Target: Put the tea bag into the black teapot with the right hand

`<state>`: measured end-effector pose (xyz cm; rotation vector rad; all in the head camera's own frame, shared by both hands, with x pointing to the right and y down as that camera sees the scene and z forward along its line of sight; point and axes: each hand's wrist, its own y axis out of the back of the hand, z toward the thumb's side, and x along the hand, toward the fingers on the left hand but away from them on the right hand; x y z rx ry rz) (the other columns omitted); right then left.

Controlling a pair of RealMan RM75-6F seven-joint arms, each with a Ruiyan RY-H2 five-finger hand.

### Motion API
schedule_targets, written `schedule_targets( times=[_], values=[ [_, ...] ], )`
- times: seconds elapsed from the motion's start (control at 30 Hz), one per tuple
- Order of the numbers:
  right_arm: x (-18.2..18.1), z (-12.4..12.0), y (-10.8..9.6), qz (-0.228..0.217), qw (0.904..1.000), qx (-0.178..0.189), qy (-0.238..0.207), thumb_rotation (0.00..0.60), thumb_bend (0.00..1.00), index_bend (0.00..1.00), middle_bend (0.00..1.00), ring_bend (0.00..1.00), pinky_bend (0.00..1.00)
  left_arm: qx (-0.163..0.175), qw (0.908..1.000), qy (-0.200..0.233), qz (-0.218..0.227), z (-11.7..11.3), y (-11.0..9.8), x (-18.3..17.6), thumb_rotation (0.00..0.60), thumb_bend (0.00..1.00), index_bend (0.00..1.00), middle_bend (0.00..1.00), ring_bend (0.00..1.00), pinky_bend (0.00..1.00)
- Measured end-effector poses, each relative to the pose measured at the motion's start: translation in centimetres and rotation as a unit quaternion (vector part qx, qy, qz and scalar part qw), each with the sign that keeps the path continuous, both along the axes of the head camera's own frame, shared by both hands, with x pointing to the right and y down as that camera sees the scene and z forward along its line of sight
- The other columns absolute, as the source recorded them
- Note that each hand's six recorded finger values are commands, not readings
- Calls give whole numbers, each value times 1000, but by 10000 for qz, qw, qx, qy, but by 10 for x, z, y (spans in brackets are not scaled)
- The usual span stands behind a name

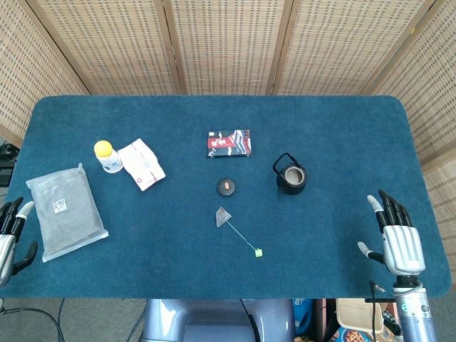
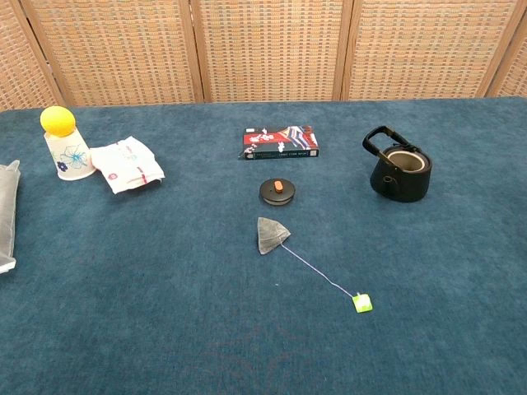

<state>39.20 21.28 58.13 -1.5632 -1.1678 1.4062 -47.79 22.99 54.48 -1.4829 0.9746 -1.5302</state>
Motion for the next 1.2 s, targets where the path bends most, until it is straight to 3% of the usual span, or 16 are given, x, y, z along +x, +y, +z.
schedule_targets(
  times=[0.57, 0.8, 0.87, 1.0, 1.2],
  values=[
    [1, -2, 0, 0, 10000, 63, -19, 600, 129, 72, 90, 5, 156, 31, 10000, -33, 14, -2, -2, 0, 600, 446, 0, 0, 0, 0],
    [-1, -4, -5, -84, 9998, 146, -75, 600, 129, 94, 176, 46, 157, 83, 9999, -78, 44, -4, -5, -1, 600, 445, 0, 0, 0, 0],
    [-4, -4, -8, -133, 9997, 162, -145, 600, 129, 136, 234, 108, 189, 75, 9999, -84, 48, -3, -5, -1, 600, 445, 0, 0, 0, 0],
    [-12, -5, -14, -286, 9986, 156, -416, 600, 129, 192, 355, 273, 376, 47, 9999, -99, 59, -2, -7, -1, 600, 446, 0, 0, 0, 0],
    [-41, -3, -30, -879, 9916, -38, -952, 600, 150, 246, 479, 465, 602, 51, 9999, -132, 71, -2, -10, -2, 600, 445, 0, 0, 0, 0]
  ],
)
